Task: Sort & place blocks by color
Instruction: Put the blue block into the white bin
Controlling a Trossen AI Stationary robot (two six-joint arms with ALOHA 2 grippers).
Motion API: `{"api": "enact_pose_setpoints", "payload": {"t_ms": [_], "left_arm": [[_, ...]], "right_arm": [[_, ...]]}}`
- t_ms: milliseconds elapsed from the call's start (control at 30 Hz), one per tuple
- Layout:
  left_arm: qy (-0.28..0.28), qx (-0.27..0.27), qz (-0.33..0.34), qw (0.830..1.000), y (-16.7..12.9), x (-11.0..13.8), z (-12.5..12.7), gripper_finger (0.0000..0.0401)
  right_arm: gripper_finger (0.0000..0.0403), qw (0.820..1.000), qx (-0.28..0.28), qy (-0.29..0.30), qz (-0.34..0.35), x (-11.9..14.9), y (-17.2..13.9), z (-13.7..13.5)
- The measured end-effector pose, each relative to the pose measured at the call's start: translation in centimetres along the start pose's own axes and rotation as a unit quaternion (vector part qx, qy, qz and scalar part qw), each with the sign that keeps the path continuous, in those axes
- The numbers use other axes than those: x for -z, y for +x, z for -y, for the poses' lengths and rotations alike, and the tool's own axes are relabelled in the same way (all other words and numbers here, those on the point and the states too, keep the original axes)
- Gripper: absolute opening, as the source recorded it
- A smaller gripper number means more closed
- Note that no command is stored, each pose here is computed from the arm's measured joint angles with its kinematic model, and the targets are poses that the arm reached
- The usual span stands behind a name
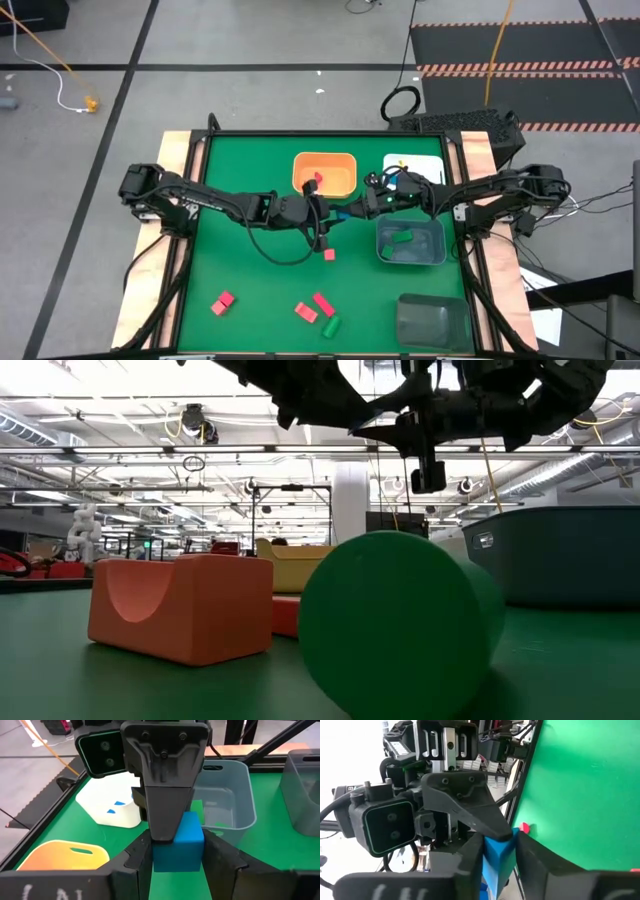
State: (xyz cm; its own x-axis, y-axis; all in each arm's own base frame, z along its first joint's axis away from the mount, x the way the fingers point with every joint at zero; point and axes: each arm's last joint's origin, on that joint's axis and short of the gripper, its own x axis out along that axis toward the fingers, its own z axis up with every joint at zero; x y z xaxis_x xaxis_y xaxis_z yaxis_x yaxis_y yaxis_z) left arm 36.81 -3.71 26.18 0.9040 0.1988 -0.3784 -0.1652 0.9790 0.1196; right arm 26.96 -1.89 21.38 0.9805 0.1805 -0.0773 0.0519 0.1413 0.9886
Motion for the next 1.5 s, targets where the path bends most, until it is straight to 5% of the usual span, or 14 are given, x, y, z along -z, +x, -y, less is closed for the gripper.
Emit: {"api": "enact_pose_setpoints", "payload": {"t_ms": [300, 533, 733, 1500], "left_arm": [[-0.003, -0.008, -0.005, 1.000, 0.1, 0.1, -0.4, 0.0139], [-0.035, -0.007, 0.019, 0.999, 0.2, -0.4, -0.5, 0.0281], [-0.034, -0.021, 0.017, 0.999, 0.2, -0.4, -0.6, 0.0348], [-0.052, -0.019, 0.015, 0.998, 0.1, -0.3, -0.5, 0.0360]], "right_arm": [[0.0037, 1.000, 0.002, 0.005, -0.002, -0.2, -0.1, 0.1], [0.0019, 1.000, -0.016, 0.006, -0.008, -0.6, -0.2, -0.3], [0.0000, 1.000, -0.021, 0.005, -0.009, -1.0, -0.3, -0.3], [0.0001, 1.000, -0.009, -0.002, 0.009, -3.3, -1.3, 0.2]]}}
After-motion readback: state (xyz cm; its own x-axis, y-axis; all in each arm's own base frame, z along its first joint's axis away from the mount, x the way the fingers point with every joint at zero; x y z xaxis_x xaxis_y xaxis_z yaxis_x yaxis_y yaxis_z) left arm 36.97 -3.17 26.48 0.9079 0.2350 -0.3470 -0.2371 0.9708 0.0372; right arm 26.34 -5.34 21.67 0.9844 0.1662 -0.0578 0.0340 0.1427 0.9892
